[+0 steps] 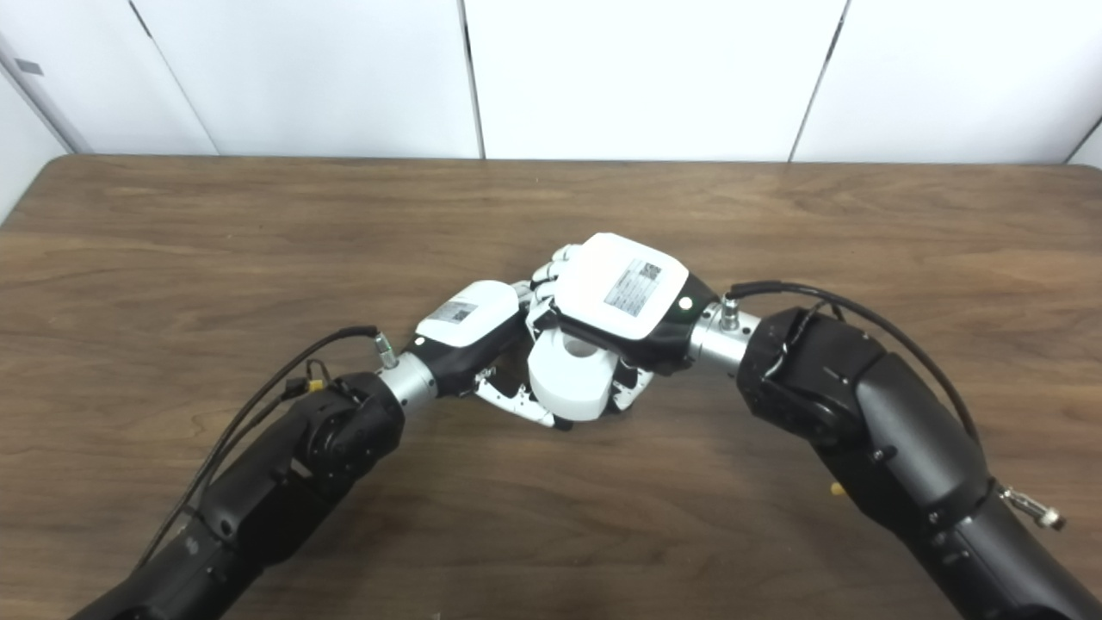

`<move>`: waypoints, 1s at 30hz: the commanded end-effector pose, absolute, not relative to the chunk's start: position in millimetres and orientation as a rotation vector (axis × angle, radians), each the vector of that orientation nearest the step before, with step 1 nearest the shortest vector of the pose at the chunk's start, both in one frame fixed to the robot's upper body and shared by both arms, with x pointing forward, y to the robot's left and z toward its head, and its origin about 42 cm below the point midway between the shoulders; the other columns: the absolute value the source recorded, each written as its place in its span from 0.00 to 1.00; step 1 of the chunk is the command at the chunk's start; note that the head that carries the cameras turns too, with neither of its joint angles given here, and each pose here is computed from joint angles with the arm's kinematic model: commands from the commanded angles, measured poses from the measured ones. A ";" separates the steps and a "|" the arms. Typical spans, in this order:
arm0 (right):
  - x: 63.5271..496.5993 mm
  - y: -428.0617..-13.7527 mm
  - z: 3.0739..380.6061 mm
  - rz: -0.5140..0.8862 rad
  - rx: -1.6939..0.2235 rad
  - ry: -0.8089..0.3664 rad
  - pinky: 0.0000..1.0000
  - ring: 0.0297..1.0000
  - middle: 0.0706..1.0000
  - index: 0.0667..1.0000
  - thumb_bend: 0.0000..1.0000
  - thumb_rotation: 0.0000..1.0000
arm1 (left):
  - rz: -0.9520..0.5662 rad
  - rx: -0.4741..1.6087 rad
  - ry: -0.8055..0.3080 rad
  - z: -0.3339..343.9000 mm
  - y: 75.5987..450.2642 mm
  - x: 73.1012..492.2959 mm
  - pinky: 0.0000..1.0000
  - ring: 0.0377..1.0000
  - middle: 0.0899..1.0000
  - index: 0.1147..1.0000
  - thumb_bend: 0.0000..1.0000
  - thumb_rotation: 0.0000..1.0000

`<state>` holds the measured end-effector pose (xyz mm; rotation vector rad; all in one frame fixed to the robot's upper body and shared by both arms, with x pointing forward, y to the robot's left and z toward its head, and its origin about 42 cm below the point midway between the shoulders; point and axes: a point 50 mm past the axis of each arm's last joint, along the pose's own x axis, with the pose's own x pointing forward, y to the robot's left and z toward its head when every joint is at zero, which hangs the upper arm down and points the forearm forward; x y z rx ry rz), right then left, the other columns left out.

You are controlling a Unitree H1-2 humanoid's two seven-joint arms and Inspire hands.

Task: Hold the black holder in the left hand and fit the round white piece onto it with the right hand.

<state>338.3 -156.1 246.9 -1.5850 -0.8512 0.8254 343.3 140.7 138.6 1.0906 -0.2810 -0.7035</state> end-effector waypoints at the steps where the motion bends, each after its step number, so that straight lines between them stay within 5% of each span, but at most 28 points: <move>1: 340.1 -153.7 237.5 0.833 -1.630 -0.842 0.82 0.79 0.68 0.44 0.53 0.14 | -0.824 1.123 -0.173 114.1 139.7 327.4 0.93 0.99 0.93 0.42 0.52 0.07; 18: 355.1 -164.3 225.1 0.800 -1.708 -0.786 0.83 0.79 0.68 0.44 0.53 0.14 | -0.828 1.126 -0.167 115.0 143.1 324.0 0.93 0.98 0.93 0.42 0.52 0.07; 30: 345.6 -159.0 224.5 0.897 -1.562 -0.666 0.82 0.79 0.69 0.44 0.53 0.14 | -0.829 1.129 -0.171 115.5 145.7 324.0 0.93 0.97 0.93 0.41 0.52 0.07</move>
